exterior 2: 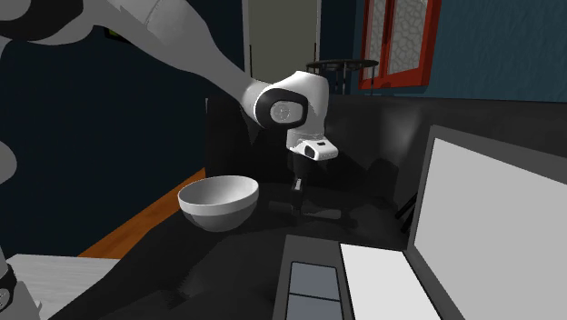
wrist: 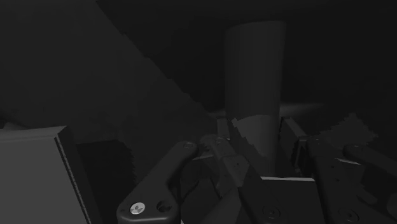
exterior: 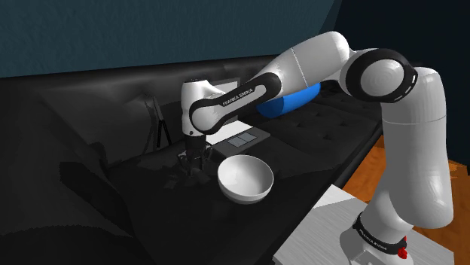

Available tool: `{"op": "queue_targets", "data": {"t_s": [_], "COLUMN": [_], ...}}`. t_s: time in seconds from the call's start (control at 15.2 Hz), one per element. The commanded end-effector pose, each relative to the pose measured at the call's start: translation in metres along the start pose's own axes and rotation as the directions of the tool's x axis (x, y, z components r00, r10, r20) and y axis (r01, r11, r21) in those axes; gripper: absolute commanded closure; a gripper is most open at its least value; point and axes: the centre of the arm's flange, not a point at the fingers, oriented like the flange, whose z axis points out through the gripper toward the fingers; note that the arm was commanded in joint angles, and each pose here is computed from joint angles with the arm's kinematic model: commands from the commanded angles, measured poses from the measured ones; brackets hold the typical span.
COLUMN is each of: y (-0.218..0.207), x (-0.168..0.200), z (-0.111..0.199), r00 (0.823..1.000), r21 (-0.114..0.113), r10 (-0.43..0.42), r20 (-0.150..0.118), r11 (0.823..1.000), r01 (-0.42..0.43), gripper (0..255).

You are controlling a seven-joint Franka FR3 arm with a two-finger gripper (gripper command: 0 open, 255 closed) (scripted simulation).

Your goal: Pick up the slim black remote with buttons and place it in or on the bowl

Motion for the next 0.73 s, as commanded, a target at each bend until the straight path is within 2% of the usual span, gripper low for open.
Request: {"op": "queue_targets", "data": {"t_s": [0.0, 0.66], "y": [0.0, -0.004], "x": [0.0, -0.005], "z": [0.002, -0.05], "r00": [1.0, 1.0], "r21": [-0.001, -0.001], "r10": [0.001, 0.001], "r20": [0.002, 0.002], "r11": [1.0, 1.0], "r01": [-0.001, -0.001], "gripper": [255, 255]}}
